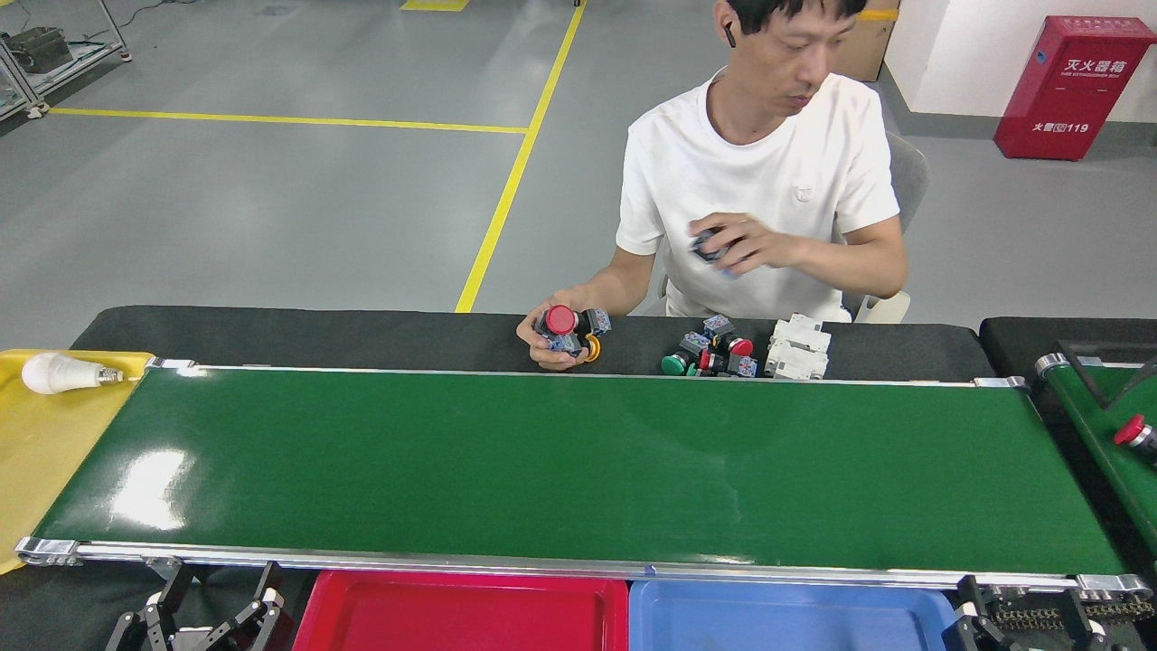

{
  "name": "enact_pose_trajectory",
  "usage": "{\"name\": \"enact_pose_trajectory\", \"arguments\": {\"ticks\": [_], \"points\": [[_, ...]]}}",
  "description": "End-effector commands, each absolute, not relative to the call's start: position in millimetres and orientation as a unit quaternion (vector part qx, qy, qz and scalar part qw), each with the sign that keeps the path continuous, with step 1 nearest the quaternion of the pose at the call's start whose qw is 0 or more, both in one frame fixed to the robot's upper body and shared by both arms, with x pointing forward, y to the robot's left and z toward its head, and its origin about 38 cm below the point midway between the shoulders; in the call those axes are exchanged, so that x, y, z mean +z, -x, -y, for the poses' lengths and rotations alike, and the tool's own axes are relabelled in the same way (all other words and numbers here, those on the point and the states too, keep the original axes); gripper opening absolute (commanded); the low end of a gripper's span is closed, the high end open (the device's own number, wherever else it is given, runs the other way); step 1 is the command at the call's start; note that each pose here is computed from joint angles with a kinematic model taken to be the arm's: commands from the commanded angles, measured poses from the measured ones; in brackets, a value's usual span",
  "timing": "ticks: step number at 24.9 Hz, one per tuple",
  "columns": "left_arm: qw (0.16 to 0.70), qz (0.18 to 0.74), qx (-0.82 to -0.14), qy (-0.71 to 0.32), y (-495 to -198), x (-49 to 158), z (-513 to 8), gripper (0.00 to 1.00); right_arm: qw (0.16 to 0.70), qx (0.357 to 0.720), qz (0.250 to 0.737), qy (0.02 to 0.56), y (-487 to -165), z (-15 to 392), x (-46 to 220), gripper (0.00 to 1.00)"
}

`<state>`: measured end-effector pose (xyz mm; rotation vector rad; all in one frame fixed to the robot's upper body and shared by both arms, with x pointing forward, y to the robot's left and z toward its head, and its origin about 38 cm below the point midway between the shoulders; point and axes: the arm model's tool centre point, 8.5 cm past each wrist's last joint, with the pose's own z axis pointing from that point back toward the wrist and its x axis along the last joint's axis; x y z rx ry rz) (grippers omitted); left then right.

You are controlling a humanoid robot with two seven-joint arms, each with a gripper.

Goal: Pick switch part from conveyor to tray

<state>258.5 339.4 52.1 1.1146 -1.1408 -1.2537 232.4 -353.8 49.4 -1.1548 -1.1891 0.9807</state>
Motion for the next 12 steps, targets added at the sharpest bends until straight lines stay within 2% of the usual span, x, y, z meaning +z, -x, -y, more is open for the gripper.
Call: {"name": "enact_pose_trajectory", "arguments": {"ticks": [1,12], "points": [[0.527,0.479,-0.522,-0.470,-261.9,58.3,-340.7,1.00,0.561,0.418,0.514,0.495,-235.6,352.9,56.0,1.00],[0.522,0.480,-0.522,-0.474,-263.4,61.5,-344.2,1.00,0.557,0.419,0.518,0.495,-237.9,352.0,57.7,1.00]]}}
